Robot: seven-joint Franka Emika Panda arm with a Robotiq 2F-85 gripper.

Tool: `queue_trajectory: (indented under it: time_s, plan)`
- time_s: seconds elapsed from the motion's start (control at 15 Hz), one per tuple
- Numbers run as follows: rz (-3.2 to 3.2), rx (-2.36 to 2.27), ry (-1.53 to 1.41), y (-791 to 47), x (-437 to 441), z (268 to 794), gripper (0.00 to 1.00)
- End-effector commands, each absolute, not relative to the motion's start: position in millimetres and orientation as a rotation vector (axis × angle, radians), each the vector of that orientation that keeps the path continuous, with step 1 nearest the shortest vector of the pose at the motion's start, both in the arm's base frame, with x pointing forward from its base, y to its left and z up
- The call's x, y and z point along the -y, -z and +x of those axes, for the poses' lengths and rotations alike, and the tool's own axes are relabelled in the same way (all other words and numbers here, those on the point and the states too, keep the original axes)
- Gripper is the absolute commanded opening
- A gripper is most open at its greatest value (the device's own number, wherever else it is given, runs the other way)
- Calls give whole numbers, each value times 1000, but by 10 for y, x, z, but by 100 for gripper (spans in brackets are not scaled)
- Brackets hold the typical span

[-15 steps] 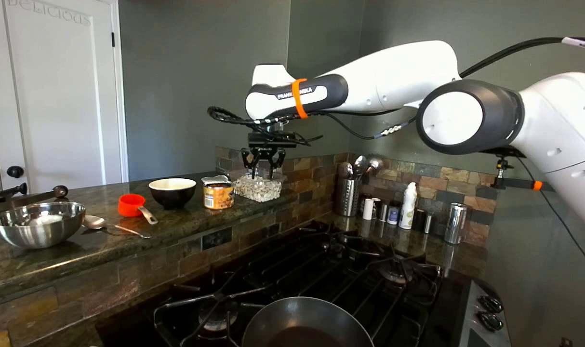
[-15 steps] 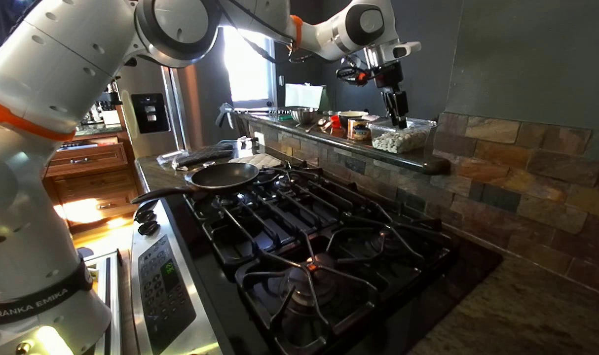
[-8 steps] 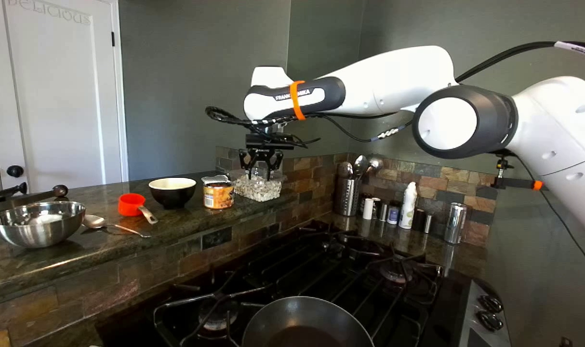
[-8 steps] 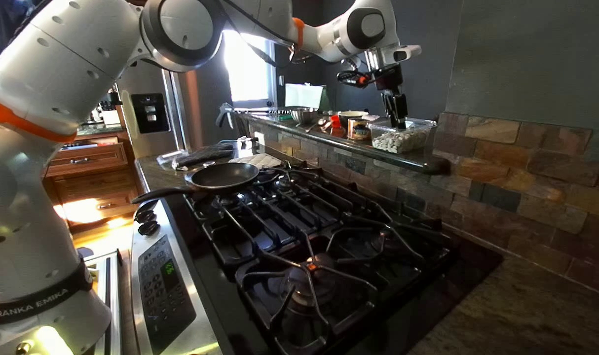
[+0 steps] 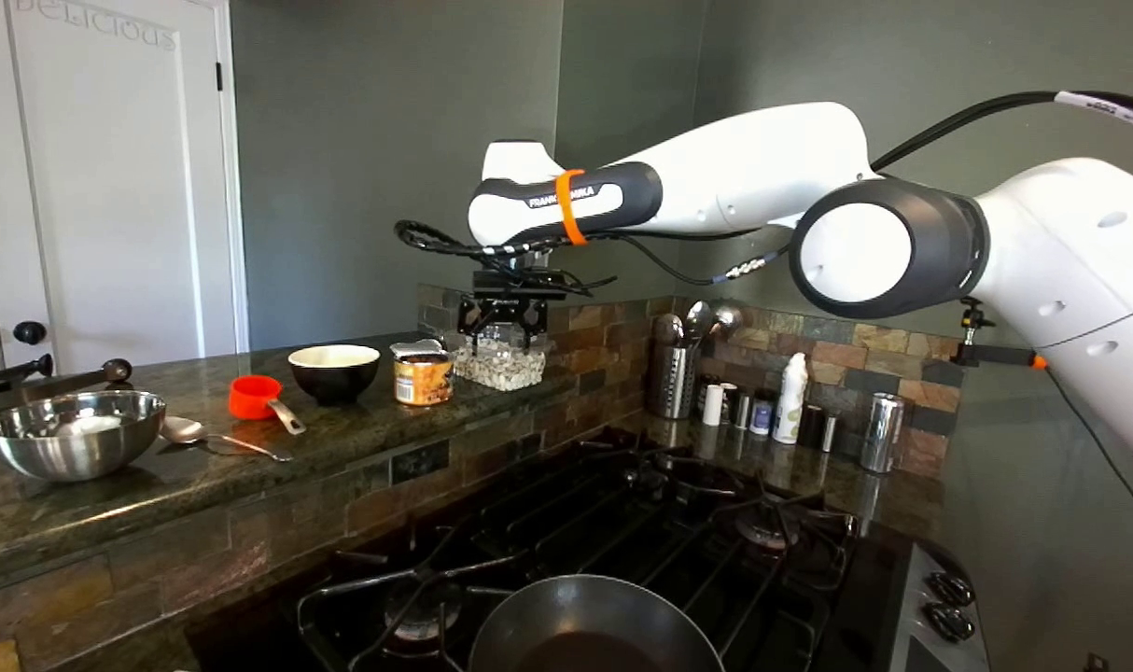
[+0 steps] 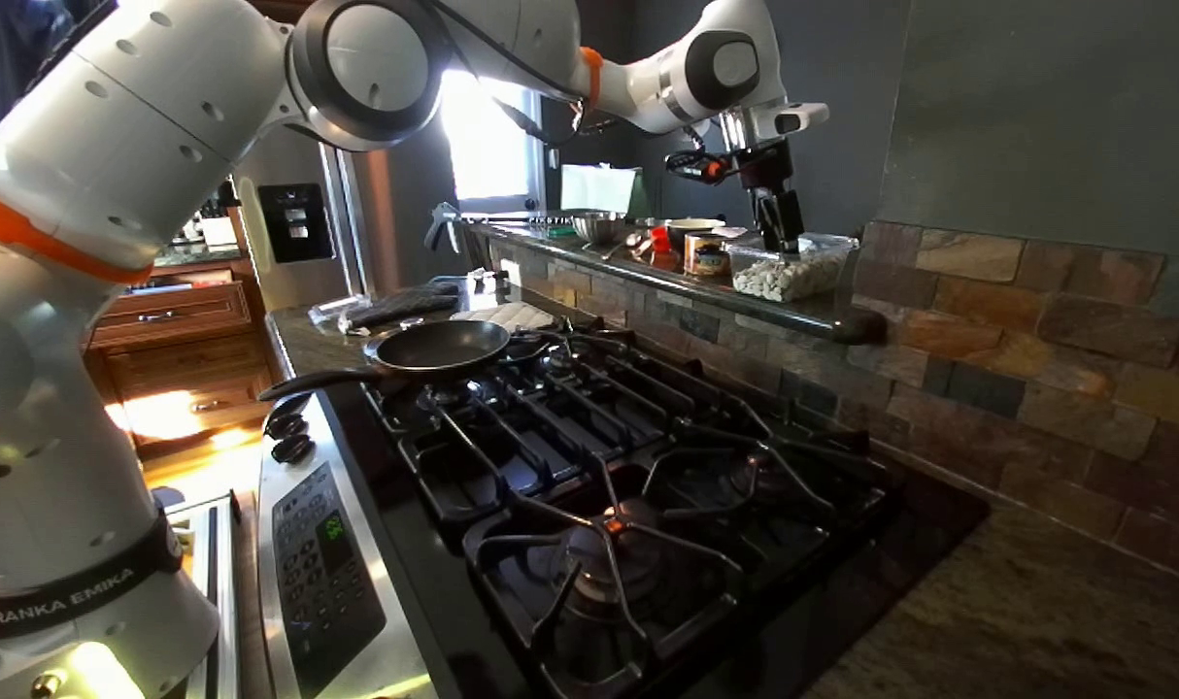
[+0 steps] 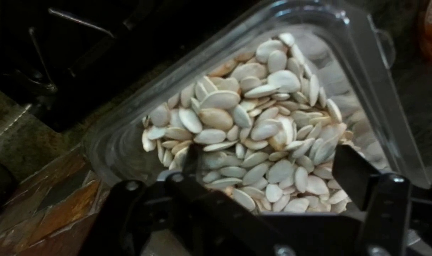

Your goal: Transfer some popcorn from the transparent bowl to the black bowl.

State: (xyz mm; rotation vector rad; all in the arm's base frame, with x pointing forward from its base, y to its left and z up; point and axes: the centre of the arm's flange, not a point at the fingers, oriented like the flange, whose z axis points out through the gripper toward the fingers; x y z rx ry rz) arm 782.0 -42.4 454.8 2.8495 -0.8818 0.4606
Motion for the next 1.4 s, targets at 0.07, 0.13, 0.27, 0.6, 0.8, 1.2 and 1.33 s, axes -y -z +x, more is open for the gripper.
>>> queue_trajectory:
  time_s: [0.07, 0.13, 0.27, 0.6, 0.8, 1.2, 1.33]
  plan:
    - [2859, 879, -405, -4515, 401, 7991, 54]
    - [2859, 876, -405, -4522, 396, 7995, 45]
    - [2859, 873, -401, -4525, 384, 7995, 30]
    - [2856, 876, -397, -4557, 378, 7982, 1]
    - [2856, 877, -403, -4571, 372, 7968, 5]
    - [2849, 867, -461, -4784, 319, 7891, 5]
    - [2849, 862, -487, -4879, 300, 7868, 5]
